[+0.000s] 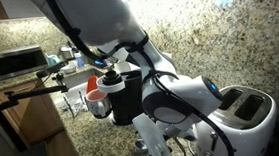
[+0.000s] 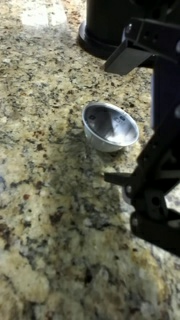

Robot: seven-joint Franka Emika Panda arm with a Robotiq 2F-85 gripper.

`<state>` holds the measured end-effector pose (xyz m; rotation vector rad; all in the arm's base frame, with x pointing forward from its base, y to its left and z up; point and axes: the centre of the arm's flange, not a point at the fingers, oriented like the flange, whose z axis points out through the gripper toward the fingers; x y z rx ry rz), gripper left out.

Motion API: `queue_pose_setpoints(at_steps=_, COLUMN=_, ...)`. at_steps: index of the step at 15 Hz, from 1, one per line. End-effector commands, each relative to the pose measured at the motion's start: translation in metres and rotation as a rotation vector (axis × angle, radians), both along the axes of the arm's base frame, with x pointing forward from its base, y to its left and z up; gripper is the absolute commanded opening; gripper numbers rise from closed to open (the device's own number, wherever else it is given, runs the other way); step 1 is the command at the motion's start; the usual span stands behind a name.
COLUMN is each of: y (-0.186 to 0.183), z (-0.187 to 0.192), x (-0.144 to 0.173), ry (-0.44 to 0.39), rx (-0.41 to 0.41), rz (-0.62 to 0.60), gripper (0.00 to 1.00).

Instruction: Put the filter inside the coffee maker

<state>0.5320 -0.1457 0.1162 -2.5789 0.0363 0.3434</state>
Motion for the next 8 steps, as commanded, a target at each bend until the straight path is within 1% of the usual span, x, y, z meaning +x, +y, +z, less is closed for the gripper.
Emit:
queue_pose_setpoints(at_steps=1, y=-0.0070, z=0.0133, x=0.0046, ry=-0.018, rx=0.001, rz=-0.054, gripper=1.00)
queue_pose_setpoints(at_steps=5, y=-0.0097, z=0.0106, x=0.0010, ry=-0.001, rx=-0.008, rz=-0.061, gripper=1.00)
queue_pose_setpoints(at_steps=8, y=-0.0093, z=0.0082, x=-0.0014, ry=0.007, rx=0.003, rz=-0.067, gripper=1.00)
